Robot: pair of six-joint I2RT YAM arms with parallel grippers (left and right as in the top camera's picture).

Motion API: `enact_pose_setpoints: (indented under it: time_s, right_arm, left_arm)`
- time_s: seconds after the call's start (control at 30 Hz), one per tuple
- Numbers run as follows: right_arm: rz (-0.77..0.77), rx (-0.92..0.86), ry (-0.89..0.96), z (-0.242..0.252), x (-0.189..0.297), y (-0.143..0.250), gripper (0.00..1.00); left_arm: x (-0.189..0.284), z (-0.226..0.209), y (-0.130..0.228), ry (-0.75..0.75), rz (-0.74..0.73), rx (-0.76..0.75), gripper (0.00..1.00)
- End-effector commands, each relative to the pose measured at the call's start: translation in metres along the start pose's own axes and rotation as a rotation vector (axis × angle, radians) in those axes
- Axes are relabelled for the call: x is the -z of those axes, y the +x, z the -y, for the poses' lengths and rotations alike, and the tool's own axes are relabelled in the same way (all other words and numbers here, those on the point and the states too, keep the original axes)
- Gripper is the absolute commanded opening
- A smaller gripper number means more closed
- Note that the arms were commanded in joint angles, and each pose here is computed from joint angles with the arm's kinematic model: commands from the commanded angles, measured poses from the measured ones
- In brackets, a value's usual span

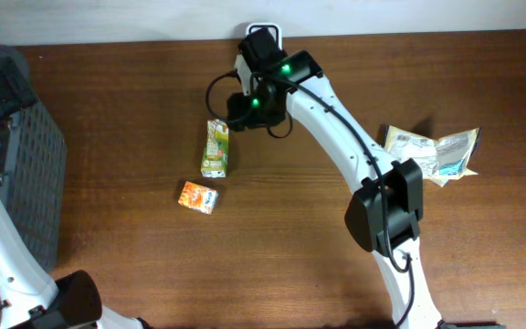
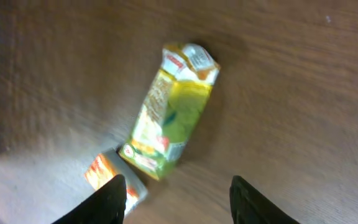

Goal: Scan the item barcode
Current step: 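Reach the right gripper to the green POKKA tea carton and grasp it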

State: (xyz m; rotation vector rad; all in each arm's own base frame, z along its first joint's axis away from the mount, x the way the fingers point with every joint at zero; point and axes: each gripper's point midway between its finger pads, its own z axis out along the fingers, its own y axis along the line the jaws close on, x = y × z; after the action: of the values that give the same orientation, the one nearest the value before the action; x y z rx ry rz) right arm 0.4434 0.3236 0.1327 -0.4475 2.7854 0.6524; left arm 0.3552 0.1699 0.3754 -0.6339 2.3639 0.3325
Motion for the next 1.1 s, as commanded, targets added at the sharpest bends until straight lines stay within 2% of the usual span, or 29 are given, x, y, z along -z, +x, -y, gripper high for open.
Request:
enact_pose_setpoints:
  time_s: [0.0,0.13,0.33,0.5,0.83,0.9,1.0,1.07]
  right_arm:
    - [-0.013,0.023,0.001,-0.019,-0.031,0.006,0.53]
    - [-0.008,0.052,0.040,-0.029,-0.059,0.011,0.53]
    - [-0.077,0.062,0.105,-0.020,-0.101,0.033,0.53]
    - [-0.153,0.040,0.179,0.000,-0.112,0.053,0.54]
    - [-0.211,0.027,0.192,0.010,-0.128,0.069,0.53]
    - [-0.217,0.026,0.195,0.011,-0.127,0.070,0.42]
    - [-0.214,0.028,0.216,0.014,-0.127,0.070,0.37]
    - [-0.218,0.027,0.219,0.015,-0.126,0.071,0.30]
  left_arm:
    - [0.001,-0.001,-0.002,-0.002,0.007,-0.011,0.99]
    - [0.001,-0.001,-0.002,-0.002,0.007,-0.011,0.99]
    - [0.001,-0.001,-0.002,-0.002,0.007,-0.011,0.99]
    - [0.001,-0.001,-0.002,-0.002,0.007,-0.011,0.99]
    - [0.001,-0.001,-0.002,-0.002,0.007,-0.011,0.99]
    - [0.001,-0.001,-0.002,-0.002,0.007,-0.011,0.99]
    - [0.001,-0.001,-0.002,-0.002,0.007,-0.011,0.99]
    - [0.001,-0.001,-0.002,-0.002,0.007,-0.011,0.99]
